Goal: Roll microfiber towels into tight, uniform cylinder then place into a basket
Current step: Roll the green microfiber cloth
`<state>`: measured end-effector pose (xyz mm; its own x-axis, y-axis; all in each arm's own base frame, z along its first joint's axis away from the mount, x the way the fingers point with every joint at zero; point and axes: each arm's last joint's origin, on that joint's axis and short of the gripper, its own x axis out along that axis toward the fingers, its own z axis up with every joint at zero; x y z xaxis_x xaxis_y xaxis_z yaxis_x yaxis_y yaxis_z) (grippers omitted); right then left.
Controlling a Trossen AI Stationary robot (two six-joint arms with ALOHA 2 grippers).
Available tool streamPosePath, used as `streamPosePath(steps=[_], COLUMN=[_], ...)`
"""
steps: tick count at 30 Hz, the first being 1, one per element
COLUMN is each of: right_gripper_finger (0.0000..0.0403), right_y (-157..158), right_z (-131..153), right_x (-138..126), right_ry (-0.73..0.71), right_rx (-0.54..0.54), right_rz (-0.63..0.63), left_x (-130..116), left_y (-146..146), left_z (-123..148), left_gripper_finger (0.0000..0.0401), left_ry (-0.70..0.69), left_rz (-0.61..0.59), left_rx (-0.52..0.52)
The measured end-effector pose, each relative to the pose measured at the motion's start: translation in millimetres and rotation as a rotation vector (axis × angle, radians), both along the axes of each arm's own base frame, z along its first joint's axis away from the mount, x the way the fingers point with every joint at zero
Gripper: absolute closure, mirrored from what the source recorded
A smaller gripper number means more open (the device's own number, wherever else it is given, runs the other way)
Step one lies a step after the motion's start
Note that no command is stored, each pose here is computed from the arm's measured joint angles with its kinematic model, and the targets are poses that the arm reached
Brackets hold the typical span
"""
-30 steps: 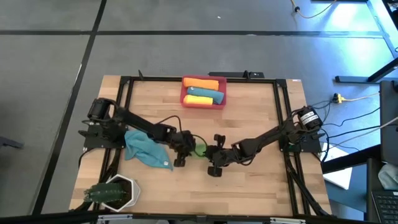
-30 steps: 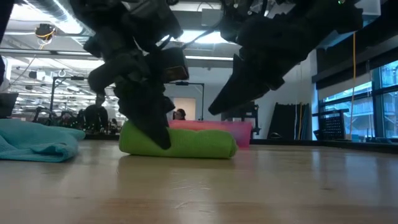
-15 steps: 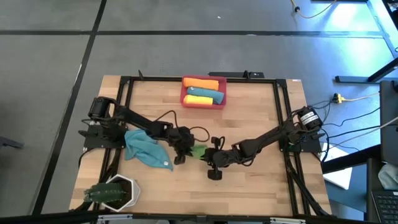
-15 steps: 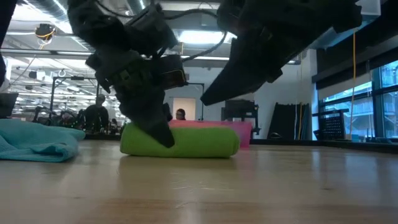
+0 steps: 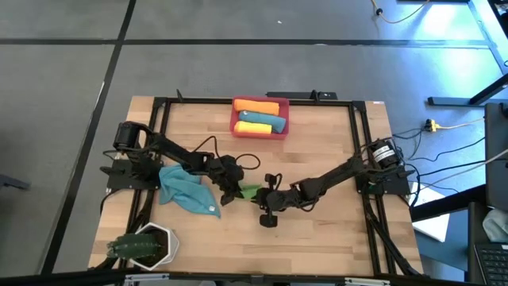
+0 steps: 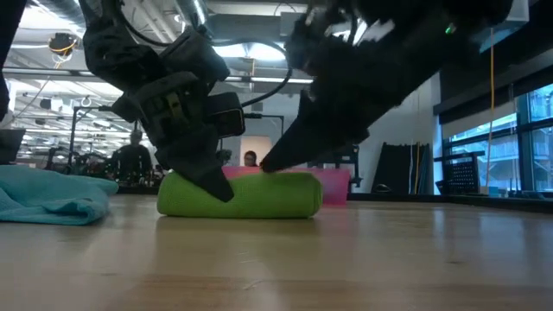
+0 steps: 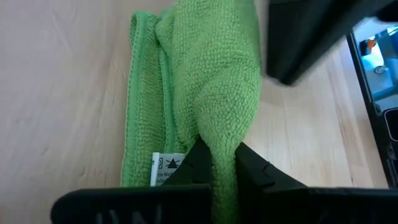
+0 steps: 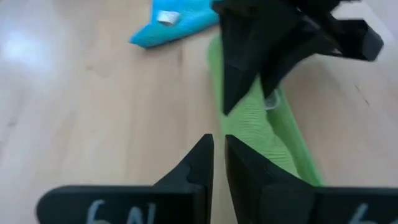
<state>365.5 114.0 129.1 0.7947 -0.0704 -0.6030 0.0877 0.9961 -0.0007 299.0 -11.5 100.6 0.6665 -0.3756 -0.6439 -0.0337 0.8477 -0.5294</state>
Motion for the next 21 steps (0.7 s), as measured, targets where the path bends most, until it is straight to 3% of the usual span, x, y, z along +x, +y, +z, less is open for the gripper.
streamPosePath(steps=[11,21], right_gripper_finger=[0.036,0.036], right_y=[-29.8,-36.5], right_z=[-15.0,-21.5], right_x=[9.5,9.2], right_ry=[0.024,0.068], right_rx=[0.047,0.078], right_rz=[-0.124,-0.146], left_x=[-0.4,4.0], left_y=[-0.2,0.2], left_z=[-0.5,2.1], left_gripper_finger=[0.0385,0.0278], left_ry=[-0.012,-0.135], left_rz=[-0.029,-0.073], left_rx=[0.026,0.18])
